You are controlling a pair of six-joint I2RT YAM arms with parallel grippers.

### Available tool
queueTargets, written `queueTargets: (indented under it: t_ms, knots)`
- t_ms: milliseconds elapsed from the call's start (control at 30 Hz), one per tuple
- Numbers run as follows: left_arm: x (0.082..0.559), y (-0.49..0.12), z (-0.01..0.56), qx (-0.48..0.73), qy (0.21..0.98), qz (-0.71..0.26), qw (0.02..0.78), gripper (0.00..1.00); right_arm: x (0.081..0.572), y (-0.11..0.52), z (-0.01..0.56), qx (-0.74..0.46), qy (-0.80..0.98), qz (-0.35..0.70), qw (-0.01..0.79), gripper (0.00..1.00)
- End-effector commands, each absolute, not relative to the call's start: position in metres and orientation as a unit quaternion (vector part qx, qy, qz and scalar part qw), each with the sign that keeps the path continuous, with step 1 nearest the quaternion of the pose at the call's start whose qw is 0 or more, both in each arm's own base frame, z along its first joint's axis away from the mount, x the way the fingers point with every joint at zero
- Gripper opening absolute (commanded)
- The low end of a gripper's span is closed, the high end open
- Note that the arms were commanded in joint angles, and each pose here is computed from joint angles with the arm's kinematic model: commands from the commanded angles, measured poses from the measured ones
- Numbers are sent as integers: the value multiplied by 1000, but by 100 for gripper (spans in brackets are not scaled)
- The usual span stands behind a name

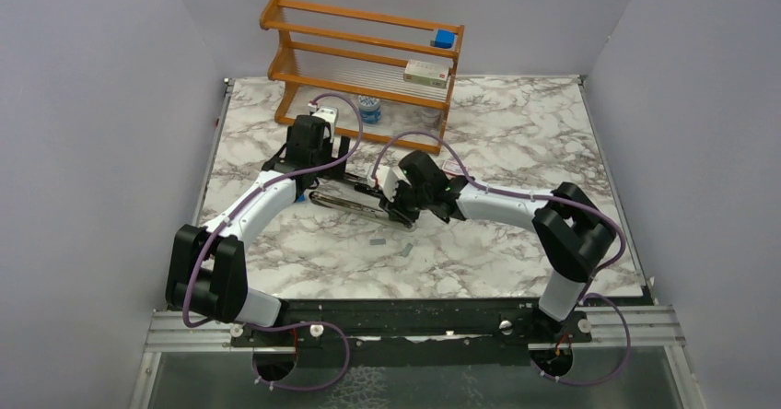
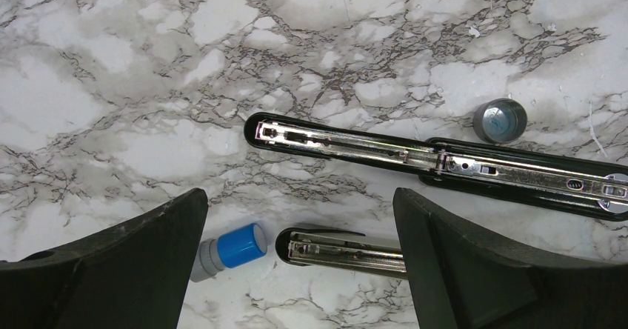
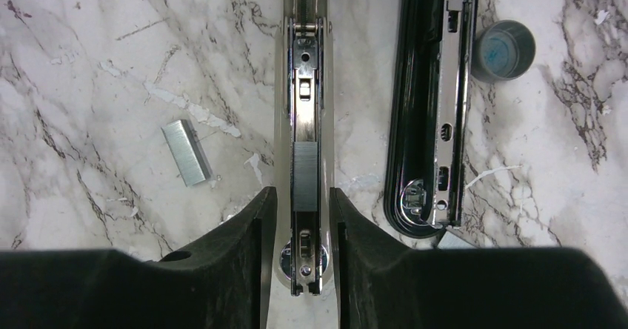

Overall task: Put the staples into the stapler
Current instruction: Adjust the staple in the stapler.

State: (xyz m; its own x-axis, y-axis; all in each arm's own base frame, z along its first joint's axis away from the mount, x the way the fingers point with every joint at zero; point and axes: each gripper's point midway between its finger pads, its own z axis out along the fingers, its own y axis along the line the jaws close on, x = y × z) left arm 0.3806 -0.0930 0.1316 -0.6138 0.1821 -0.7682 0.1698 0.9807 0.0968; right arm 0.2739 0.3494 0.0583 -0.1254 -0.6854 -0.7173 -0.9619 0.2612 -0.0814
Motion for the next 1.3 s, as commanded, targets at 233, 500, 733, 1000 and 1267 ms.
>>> queueTargets:
  t_ms: [233,500,733,1000,1267]
  knots:
    - [386,-99,137,105,892,-1,439,99,286,372,112,-517,708,247,413,35]
    - [386,-98,138,104,892,-1,440,99,288,374,85,-525,725,238,376,35]
    - [386,-98,137,105,892,0,439,99,292,370,71,-526,737,220,364,34]
    - [386,-98,138,105,892,0,439,99,294,364,59,-524,749,202,351,34]
    - [386,-98,137,106,892,0,439,99,295,354,47,-526,760,177,338,33]
